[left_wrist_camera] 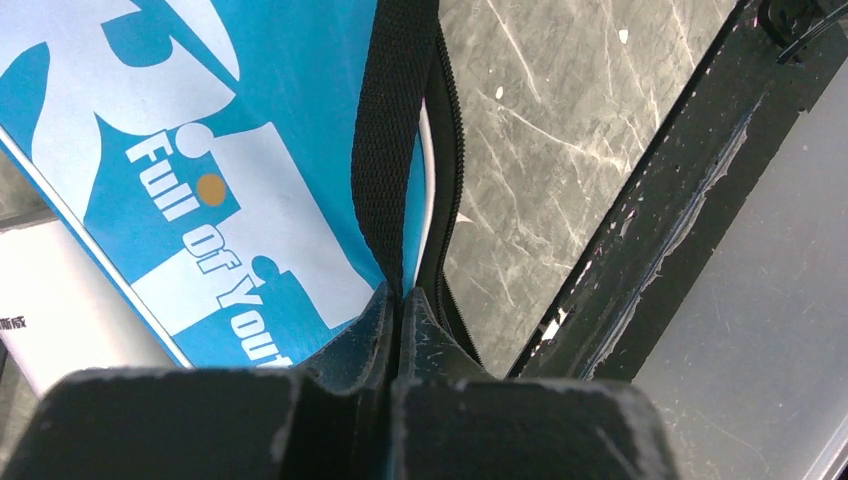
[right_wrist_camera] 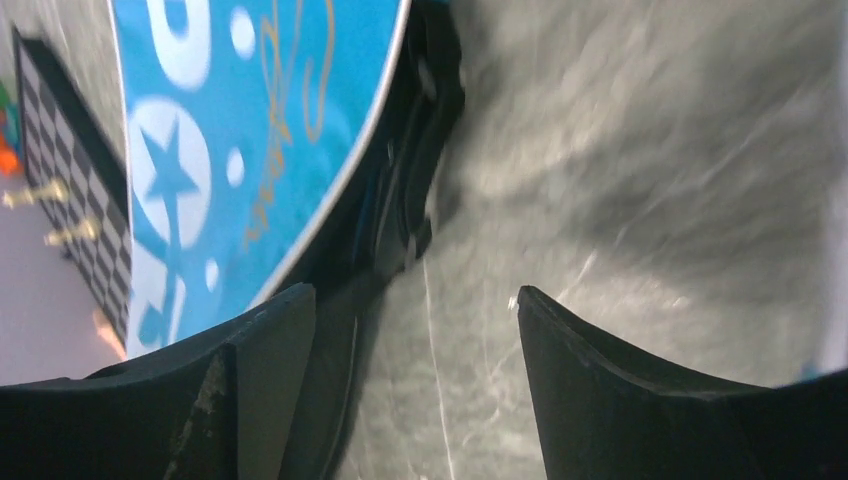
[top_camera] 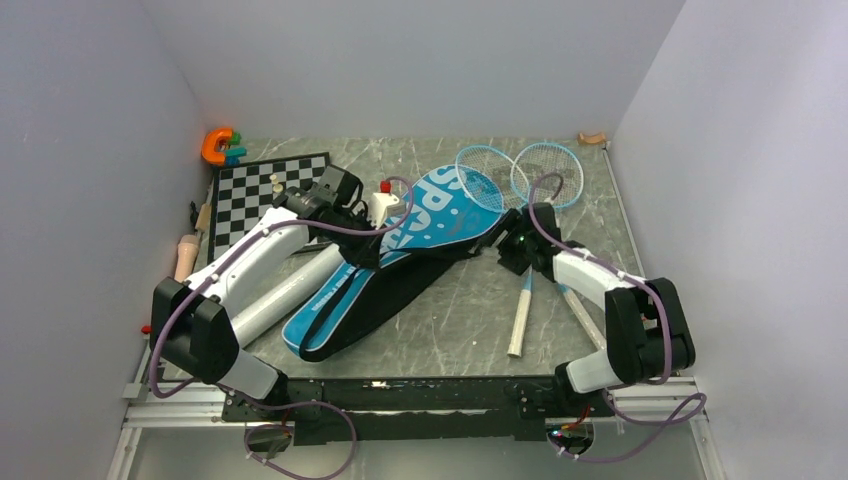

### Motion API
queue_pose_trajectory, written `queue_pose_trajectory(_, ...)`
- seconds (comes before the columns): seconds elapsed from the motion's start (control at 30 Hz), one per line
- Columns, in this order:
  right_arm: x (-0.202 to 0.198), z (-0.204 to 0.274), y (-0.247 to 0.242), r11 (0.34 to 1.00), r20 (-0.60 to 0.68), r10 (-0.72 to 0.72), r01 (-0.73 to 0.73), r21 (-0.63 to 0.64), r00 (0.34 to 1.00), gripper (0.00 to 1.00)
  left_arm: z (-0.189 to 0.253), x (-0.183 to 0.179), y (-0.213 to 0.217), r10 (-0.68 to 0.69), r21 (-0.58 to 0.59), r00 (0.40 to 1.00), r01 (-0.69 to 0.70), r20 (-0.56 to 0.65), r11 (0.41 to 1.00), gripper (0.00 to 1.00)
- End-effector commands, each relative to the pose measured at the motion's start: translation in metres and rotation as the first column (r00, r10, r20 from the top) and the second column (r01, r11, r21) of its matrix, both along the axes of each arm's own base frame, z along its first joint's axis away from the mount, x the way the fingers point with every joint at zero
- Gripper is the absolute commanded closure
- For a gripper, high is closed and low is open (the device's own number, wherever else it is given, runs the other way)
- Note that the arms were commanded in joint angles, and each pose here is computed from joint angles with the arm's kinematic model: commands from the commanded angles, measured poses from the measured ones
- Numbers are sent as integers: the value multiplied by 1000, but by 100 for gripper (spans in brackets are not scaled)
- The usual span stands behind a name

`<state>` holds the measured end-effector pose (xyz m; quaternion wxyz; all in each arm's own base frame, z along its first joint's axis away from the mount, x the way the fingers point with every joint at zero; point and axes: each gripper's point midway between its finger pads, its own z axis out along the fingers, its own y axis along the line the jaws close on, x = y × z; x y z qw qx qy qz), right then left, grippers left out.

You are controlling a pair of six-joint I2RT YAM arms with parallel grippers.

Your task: Pack up the badminton gear

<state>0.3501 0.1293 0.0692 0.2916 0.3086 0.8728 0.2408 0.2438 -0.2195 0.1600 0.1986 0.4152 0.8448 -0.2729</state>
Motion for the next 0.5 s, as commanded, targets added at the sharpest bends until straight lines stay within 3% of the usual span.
queue_pose_trajectory(0.0, -11, 12, 43, 988, 67, 60, -69, 138, 996, 25, 26, 2, -9, -4, -83, 1000, 4, 3, 997, 100)
queue_pose_trajectory(0.3, 6, -1, 69, 990, 63, 63, -70, 119, 996, 31, 29, -3, -9, -19, -95, 1000, 19, -3, 995, 100)
queue_pose_trajectory(0.47, 18, -9, 67, 993, 59, 20, -26, 112, 998, 44, 28, -7, -9, -33, -99, 999, 32, -6, 995, 100)
